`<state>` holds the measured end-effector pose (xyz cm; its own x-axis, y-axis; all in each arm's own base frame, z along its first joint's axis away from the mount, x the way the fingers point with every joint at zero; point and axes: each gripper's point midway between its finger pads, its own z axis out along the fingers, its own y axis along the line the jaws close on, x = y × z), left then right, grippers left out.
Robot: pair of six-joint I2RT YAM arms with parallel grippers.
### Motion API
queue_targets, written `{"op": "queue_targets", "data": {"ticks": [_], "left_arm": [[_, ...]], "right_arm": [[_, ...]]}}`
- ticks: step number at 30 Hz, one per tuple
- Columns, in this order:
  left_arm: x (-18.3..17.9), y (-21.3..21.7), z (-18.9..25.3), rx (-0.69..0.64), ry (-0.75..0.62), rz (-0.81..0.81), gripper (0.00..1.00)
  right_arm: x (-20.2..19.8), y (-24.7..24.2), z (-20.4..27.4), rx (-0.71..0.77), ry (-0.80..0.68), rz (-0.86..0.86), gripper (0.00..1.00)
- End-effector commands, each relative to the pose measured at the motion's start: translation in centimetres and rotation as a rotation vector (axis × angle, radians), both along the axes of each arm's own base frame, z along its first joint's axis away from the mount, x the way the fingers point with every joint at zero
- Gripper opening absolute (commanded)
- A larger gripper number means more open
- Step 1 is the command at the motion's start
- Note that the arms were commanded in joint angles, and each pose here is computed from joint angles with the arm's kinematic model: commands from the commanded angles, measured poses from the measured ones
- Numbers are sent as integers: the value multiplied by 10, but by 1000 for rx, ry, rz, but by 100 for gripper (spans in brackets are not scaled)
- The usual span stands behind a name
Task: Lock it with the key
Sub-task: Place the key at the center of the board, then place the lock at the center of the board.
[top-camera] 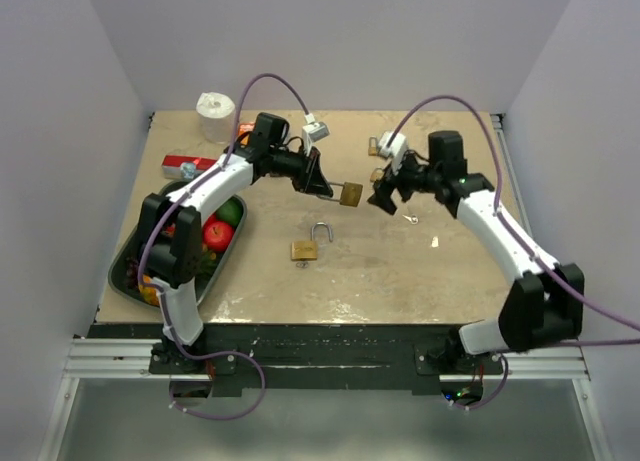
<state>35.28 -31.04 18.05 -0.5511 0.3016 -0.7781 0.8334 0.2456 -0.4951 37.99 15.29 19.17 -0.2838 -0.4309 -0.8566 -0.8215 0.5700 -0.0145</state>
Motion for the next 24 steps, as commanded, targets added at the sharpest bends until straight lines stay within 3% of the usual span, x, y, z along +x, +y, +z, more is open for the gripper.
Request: {"op": "queue_targets", "data": {"ticks": [1, 8, 15, 24], "left_arm": [[-9, -17, 38, -101, 189, -21, 0], [-19, -23, 36, -63, 185, -37, 0], [-29, -26, 35, -44, 162, -63, 0], [-31, -24, 36, -43, 164, -59, 0]], "right_arm": [[-15, 38, 34, -137, -395, 152, 96], [-23, 61, 28, -206, -547, 235, 97], [-28, 74, 5, -259, -555, 359, 97], [-34, 88, -20, -317, -535, 399, 95]]}}
